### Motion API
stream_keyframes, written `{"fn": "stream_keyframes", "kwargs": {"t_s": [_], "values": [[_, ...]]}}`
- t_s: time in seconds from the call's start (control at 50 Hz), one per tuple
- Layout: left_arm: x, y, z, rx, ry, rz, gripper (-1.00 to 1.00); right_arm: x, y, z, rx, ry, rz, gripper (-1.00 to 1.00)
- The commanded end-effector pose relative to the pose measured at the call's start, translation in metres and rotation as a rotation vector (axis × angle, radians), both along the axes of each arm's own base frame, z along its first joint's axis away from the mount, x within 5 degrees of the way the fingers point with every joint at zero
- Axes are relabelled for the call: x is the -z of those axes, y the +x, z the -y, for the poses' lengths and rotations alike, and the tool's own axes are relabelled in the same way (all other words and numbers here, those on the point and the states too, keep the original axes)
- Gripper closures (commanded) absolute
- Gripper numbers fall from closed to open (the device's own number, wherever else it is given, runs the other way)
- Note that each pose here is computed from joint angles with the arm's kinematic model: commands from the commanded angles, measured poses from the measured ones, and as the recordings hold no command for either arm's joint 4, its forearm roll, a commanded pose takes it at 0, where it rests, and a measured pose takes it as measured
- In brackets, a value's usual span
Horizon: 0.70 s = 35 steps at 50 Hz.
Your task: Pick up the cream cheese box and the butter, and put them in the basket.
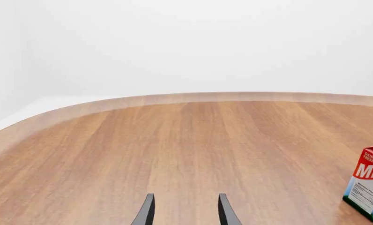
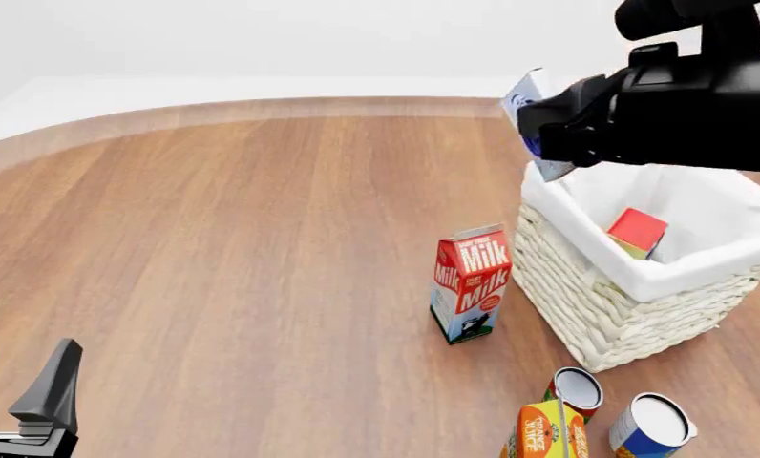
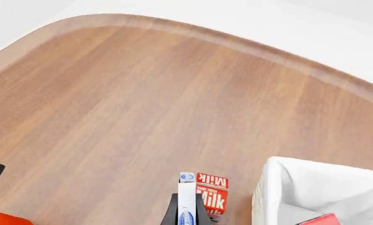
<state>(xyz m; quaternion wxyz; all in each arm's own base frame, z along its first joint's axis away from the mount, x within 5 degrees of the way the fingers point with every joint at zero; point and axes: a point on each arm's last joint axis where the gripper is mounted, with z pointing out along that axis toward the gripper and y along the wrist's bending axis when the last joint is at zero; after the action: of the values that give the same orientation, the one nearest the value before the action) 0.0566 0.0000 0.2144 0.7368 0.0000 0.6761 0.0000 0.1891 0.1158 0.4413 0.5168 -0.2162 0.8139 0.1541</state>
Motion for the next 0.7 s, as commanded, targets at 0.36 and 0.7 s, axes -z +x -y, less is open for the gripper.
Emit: {"fn": "stream_keyframes", "kwargs": {"t_s": [0.36, 0.7], "values": [[0.000, 0.000, 0.000, 0.000, 0.000, 0.000, -1.00, -0.011, -0.006, 0.057, 0.260, 0.083, 0.049, 1.00], [0.000, 0.000, 0.000, 0.000, 0.000, 0.000, -1.00, -0.006, -0.003, 0.078, 0.383, 0.116, 0.053, 1.00]]}}
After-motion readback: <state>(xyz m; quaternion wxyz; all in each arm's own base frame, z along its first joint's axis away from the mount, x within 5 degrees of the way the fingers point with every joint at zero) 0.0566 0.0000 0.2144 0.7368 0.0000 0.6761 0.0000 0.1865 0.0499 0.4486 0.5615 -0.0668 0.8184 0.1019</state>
